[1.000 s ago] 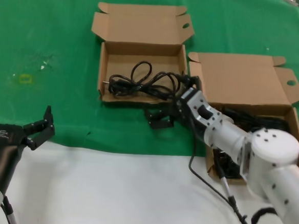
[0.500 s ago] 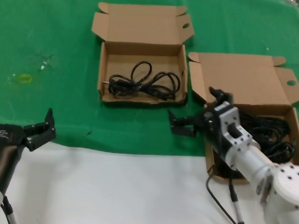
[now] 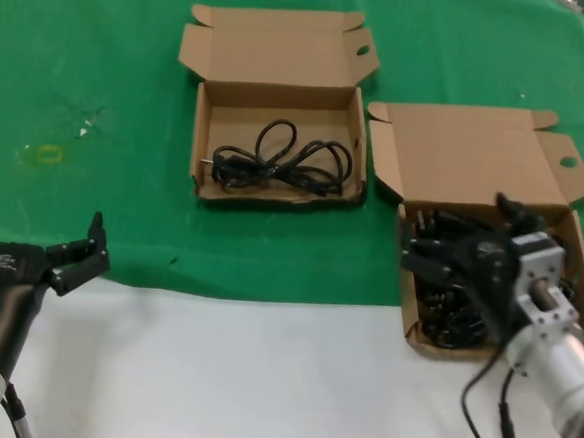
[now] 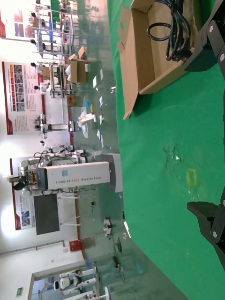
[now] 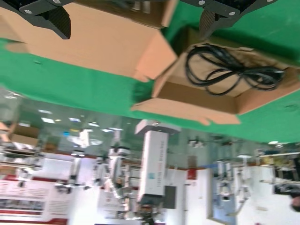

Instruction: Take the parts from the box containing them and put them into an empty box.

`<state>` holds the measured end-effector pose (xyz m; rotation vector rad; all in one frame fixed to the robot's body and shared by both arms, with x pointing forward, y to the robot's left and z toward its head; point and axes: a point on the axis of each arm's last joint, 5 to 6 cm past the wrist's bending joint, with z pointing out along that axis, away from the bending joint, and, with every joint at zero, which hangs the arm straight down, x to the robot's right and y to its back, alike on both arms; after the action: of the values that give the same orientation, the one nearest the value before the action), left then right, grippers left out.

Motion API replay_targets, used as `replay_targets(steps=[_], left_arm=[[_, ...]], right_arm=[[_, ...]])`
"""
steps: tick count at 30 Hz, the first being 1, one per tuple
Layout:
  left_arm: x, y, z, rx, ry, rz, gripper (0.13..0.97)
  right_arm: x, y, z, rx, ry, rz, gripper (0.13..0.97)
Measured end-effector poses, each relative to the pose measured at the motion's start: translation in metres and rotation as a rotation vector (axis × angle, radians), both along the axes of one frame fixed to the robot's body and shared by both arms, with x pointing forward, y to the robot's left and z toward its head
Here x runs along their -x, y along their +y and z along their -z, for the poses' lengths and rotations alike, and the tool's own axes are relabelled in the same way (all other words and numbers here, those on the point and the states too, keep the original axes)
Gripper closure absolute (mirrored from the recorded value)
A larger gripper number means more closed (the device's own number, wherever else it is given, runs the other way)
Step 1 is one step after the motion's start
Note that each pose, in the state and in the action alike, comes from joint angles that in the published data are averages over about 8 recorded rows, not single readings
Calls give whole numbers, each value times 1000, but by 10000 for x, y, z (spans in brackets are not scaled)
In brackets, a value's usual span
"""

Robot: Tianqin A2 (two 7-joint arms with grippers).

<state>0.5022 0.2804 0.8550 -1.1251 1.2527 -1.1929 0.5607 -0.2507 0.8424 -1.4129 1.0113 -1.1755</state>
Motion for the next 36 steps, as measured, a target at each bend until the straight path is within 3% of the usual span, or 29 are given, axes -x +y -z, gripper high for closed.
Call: replay_targets(steps=[11,36], left_arm=[[0,0,0,0,0,0,132],[0,0,0,0,0,0,132]], right_arm=[[394,-225,-83,-66,-29,107,130],[408,-232,-87,-68,-30,111,130]])
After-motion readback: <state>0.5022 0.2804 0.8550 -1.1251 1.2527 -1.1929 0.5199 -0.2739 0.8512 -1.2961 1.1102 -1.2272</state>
